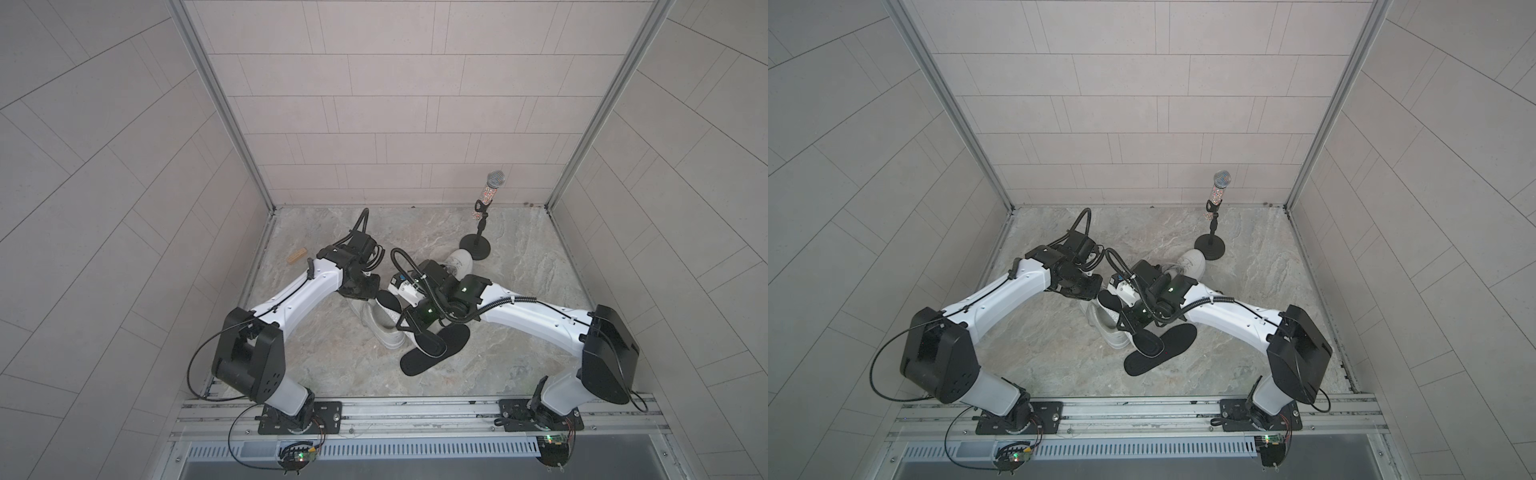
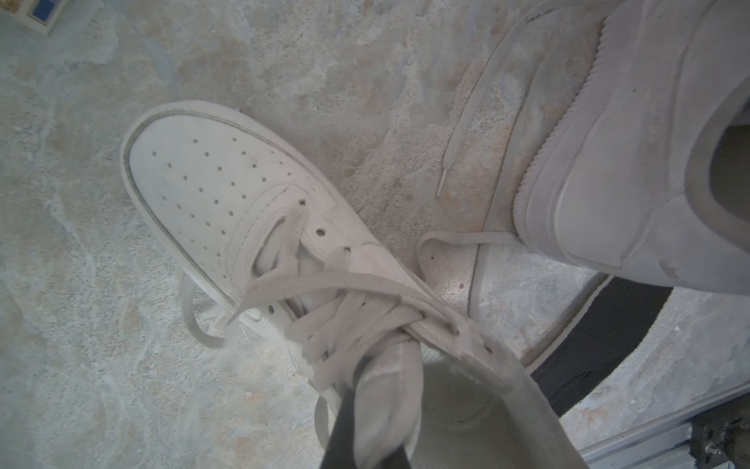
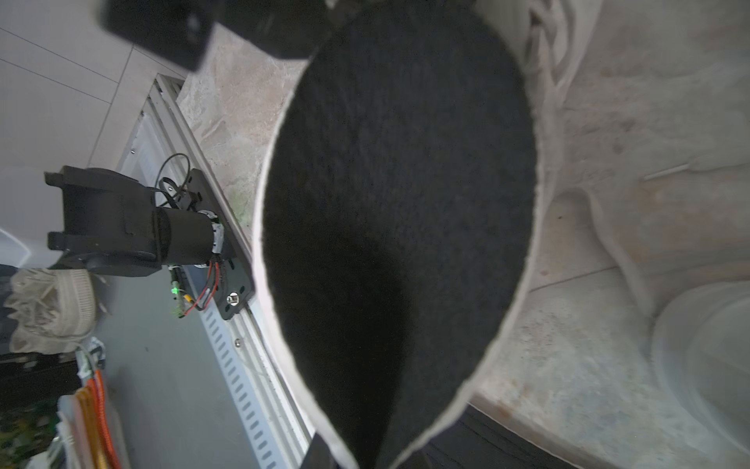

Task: Insert the insole into the shoe
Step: Pick up the shoe at the center of the board, then insert the insole into the shoe.

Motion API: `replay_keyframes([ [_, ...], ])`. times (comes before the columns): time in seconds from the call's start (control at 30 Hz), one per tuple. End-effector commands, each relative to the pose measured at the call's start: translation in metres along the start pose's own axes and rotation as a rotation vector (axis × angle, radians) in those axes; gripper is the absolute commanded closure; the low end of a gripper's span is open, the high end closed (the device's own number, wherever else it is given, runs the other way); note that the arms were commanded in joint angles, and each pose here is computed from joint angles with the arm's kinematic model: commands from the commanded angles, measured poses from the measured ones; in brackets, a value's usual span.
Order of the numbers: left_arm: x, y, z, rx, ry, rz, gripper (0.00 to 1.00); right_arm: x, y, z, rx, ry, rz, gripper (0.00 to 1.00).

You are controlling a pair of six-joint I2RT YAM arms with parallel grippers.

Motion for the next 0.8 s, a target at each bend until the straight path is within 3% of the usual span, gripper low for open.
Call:
replay_keyframes([
  [0.0,-0.009,-0.033,-0.011,-0.109,0.041,0.064,1.0,0.005,0.0,-0.005,0.032,0.089,-0.072,0.82],
  [0.4,-0.016,-0.069,-0.003,-0.201,0.19,0.121,1.0,-0.017,0.013,-0.006,0.172,0.175,0.027,0.83],
  [0.6,-0.028,-0.08,0.007,-0.21,0.323,0.199,1.0,-0.025,0.012,-0.017,0.232,0.118,0.15,0.84],
  [0.77,-0.036,-0.084,0.011,-0.198,0.37,0.281,1.0,-0.026,0.01,-0.028,0.202,0.046,0.225,0.83],
])
Point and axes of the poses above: each gripper's point midway between its finger pads, its own y axis out along the fingers, its own x axis along the line the jaws close on, z = x × y, the point moved 9 cm from there along -y, back along the fingers, and after that the axes turned 8 degrees about -y, right-handed, at the moved point
